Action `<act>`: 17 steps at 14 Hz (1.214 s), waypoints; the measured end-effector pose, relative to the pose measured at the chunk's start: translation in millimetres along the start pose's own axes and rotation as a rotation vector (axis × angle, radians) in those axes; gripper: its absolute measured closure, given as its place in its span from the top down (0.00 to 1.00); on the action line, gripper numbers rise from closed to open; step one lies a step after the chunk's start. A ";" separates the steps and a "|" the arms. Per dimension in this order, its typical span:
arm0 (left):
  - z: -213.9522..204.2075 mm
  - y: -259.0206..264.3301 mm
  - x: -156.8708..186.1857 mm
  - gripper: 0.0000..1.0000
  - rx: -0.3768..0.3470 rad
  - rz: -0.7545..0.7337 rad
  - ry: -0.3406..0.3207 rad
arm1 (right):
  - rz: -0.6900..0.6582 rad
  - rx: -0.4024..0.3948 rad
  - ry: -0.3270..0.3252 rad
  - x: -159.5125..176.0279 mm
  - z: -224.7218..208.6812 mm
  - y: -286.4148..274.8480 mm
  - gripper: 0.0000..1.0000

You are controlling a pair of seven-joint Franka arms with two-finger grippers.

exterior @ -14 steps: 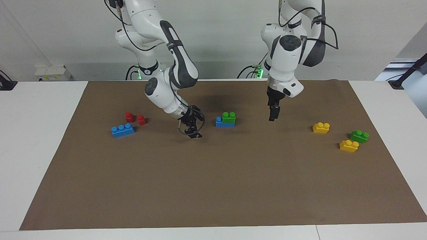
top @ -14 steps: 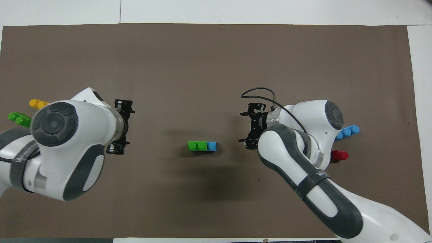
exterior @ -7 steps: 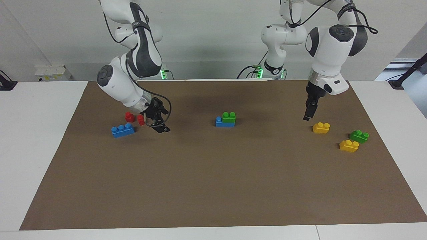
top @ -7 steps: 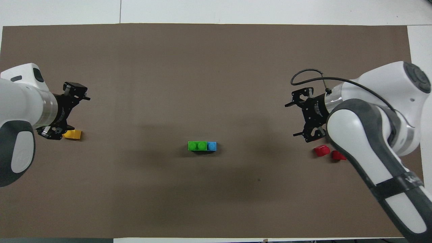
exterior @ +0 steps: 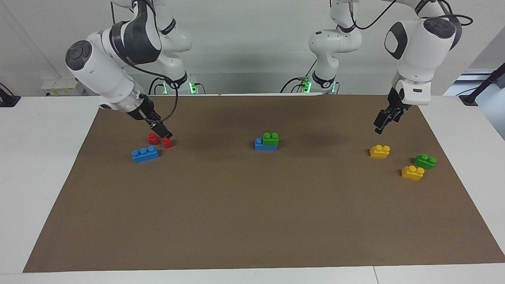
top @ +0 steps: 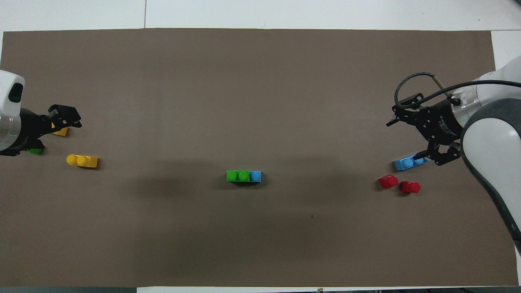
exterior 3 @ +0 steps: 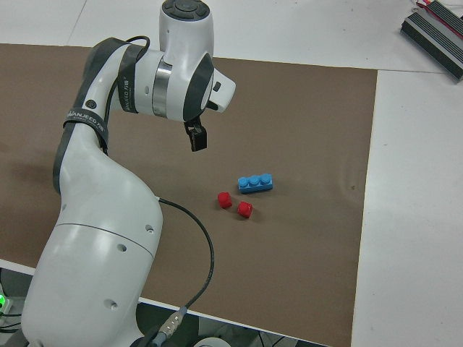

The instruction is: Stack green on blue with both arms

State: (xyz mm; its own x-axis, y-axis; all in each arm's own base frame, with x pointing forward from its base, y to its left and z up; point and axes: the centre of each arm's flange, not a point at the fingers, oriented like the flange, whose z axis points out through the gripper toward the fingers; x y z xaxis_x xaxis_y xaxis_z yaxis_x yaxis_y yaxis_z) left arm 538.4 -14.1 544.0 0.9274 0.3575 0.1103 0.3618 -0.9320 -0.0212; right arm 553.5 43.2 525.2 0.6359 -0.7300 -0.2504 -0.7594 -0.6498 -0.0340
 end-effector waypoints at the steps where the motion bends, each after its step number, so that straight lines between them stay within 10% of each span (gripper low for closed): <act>1: -5.6 -0.4 0.3 1.00 0.003 0.069 -0.006 | -0.098 -0.017 0.029 -3.1 -11.6 6.8 1.00; 8: -53.1 -1.0 7.4 1.00 -0.010 0.348 -0.140 | -0.665 -0.091 0.126 -9.2 -64.4 40.8 1.00; 17: -80.2 -16.7 30.9 1.00 -0.057 0.321 -0.252 | -0.812 -0.124 0.198 -10.5 -78.0 32.7 1.00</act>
State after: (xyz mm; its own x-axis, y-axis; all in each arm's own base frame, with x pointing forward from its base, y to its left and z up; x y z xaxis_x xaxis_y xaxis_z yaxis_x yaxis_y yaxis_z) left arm 553.4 7.7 627.4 0.9892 0.0446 -0.1397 0.0507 -0.9979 0.0408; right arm 532.7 13.1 602.2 0.9989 -0.0426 -0.0192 -0.0430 -0.9989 -0.0211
